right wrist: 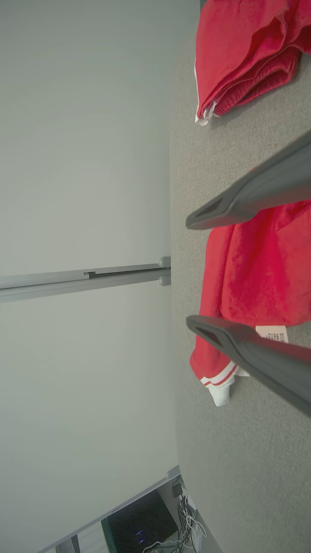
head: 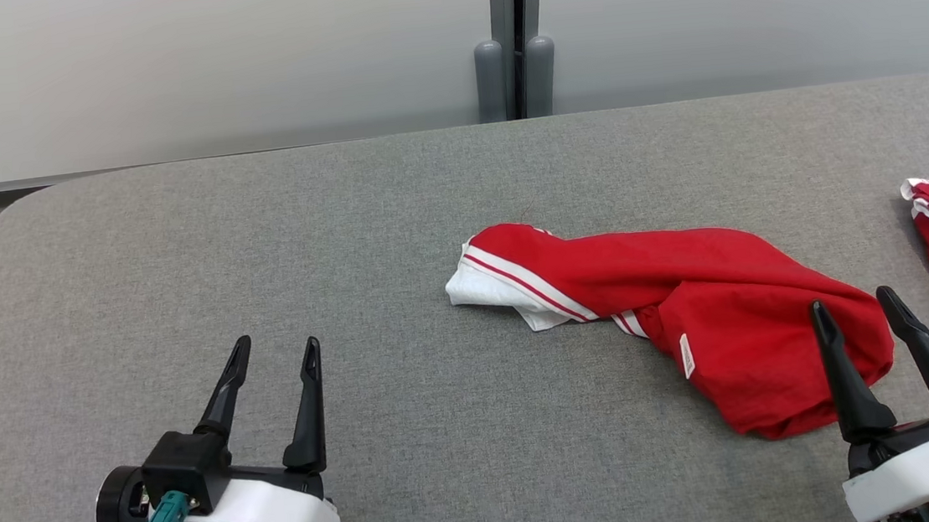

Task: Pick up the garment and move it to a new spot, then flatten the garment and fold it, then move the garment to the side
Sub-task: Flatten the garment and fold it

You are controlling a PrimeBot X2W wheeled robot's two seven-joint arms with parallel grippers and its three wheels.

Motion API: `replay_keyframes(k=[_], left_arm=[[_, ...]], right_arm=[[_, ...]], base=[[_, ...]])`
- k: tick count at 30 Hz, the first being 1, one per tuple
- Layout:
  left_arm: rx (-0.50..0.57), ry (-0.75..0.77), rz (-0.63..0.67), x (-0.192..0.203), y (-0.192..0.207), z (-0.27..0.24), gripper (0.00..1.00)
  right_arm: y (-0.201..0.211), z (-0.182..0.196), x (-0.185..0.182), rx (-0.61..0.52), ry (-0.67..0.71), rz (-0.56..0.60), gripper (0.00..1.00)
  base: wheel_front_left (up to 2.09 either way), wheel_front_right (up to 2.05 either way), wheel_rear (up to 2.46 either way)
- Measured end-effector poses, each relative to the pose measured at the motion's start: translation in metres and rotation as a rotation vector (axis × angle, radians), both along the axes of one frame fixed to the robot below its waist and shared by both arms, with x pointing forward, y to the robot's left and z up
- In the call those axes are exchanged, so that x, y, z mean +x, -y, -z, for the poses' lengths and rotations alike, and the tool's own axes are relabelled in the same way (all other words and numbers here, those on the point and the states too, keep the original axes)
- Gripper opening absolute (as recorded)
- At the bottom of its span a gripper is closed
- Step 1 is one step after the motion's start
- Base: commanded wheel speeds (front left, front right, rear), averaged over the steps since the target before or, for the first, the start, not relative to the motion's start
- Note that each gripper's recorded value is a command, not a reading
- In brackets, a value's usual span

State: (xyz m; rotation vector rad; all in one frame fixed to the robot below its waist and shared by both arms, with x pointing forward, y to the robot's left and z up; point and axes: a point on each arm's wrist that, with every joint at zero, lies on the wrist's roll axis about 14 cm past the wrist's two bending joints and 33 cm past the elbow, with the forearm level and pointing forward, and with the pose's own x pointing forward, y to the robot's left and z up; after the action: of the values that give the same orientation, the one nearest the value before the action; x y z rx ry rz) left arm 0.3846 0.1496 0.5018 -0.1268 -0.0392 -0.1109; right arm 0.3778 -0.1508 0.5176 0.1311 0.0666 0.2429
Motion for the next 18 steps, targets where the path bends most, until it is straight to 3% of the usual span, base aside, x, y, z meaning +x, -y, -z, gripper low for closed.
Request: replay_keyframes(k=[8,18], left_arm=[[0.002,-0.019,0.024,0.001,0.008,0.004,1.0],[0.008,-0.129,0.302,0.058,0.092,0.02,1.0]], right_arm=[[0.0,0.002,0.001,0.001,-0.008,0.002,1.0],[0.001,0.017,0.019,0.01,-0.043,-0.003,1.0]], base=[[0.0,0.0,0.0],[0.0,0.0,0.0]])
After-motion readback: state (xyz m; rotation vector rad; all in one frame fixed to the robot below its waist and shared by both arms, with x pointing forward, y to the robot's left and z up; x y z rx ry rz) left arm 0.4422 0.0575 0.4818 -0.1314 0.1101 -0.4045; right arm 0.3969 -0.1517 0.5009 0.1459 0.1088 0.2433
